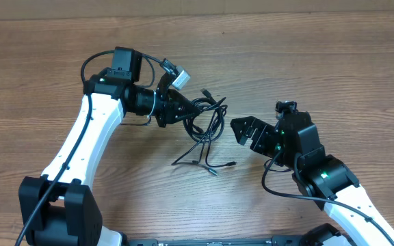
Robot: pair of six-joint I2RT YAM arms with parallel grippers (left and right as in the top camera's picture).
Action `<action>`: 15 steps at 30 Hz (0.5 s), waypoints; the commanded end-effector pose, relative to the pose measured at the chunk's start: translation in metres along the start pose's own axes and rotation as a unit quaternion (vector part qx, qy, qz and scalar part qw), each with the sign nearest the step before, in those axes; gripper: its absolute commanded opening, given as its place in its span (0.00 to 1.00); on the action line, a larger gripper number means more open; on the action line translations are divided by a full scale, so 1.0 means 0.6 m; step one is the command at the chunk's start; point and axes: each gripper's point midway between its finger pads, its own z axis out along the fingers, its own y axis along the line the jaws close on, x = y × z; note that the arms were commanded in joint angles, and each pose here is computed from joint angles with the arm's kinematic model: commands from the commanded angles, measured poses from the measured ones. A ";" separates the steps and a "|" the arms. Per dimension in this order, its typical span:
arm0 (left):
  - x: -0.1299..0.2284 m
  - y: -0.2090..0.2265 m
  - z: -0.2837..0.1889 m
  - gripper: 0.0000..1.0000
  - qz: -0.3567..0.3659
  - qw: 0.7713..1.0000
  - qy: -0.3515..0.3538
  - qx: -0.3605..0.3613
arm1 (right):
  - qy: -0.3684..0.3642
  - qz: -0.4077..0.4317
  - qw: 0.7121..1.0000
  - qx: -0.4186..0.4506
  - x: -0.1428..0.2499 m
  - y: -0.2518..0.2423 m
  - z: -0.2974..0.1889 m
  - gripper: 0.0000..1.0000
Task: Untangle cables
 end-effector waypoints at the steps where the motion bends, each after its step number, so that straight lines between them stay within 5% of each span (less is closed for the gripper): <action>1: -0.016 -0.025 -0.001 0.04 0.008 1.000 -0.014 0.025 | 0.008 0.003 1.000 -0.011 0.000 0.012 -0.002 1.00; 6: -0.013 -0.027 -0.001 0.04 -0.003 1.000 -0.011 0.028 | 0.008 0.002 1.000 -0.021 -0.001 0.018 -0.003 1.00; 15: -0.033 -0.017 -0.001 0.04 -0.198 0.980 -0.024 0.025 | 0.080 -0.008 0.993 -0.086 0.040 0.056 -0.010 1.00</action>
